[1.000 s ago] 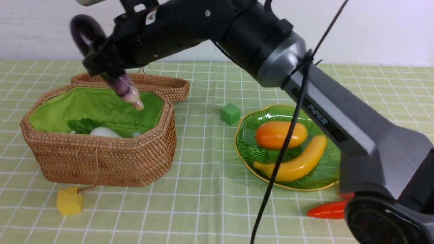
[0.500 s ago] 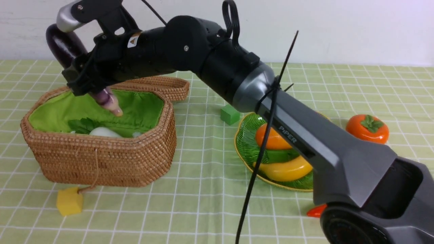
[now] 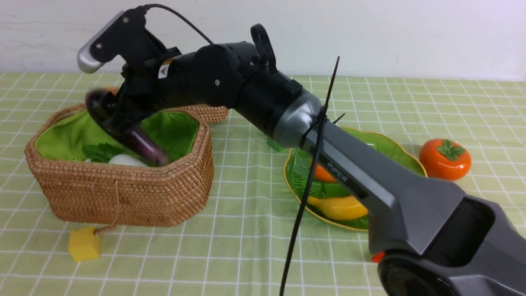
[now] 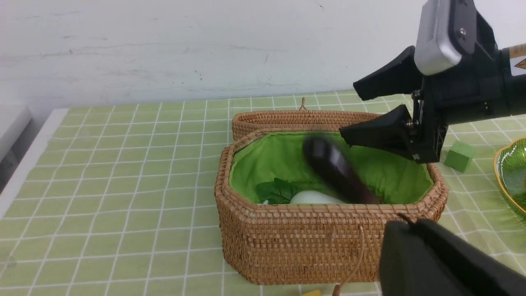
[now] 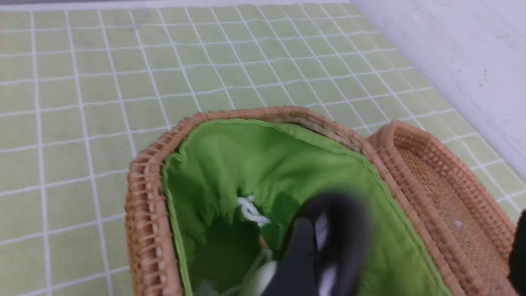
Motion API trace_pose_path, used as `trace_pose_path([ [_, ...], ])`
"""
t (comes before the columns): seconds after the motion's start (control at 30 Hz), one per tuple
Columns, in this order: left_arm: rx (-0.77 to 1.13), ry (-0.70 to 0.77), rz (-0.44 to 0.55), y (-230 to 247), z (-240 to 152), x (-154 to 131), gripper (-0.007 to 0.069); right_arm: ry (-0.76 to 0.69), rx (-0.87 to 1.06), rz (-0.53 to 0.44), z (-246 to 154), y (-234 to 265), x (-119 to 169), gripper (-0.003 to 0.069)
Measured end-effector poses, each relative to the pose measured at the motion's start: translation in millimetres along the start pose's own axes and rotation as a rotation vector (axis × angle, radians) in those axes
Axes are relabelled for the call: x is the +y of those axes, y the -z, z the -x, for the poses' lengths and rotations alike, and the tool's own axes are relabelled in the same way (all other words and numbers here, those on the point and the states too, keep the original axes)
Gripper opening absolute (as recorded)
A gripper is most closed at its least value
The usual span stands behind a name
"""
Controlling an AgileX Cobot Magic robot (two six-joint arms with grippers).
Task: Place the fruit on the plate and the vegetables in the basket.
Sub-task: Grab an eggplant with your right arm and place it in the basket on the left, then use the right arm to grab a carrot and put it into the left basket
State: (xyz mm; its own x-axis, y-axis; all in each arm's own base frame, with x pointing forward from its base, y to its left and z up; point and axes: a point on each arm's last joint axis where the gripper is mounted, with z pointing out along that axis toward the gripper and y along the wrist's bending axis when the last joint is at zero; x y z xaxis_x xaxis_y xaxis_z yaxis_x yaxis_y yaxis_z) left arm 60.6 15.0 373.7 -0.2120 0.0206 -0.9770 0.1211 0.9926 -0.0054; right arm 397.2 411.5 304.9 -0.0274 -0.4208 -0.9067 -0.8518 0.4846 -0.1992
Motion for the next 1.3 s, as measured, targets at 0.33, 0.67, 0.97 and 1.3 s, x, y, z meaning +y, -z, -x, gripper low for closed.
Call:
trace_pose_path([
  [0.33,0.017,0.049,-0.073,0.3,-1.4,-6.7,-0.0002,-0.179,0.231,0.08,35.1,68.5,3.2,0.0501],
  [0.67,0.078,0.036,-0.346,5.7,-6.4,-31.0,-0.0002,-0.258,0.366,0.01,58.1,125.6,-0.6,-0.0001],
  [0.97,0.096,0.004,-0.49,11.1,-8.3,-42.8,-0.0002,-0.293,0.471,-0.122,60.4,196.4,-0.7,-0.0019],
  [1.3,0.083,-0.095,-0.637,18.1,-9.7,-53.7,-0.0002,-0.521,0.731,-0.313,-30.4,310.6,3.1,-0.0014],
])
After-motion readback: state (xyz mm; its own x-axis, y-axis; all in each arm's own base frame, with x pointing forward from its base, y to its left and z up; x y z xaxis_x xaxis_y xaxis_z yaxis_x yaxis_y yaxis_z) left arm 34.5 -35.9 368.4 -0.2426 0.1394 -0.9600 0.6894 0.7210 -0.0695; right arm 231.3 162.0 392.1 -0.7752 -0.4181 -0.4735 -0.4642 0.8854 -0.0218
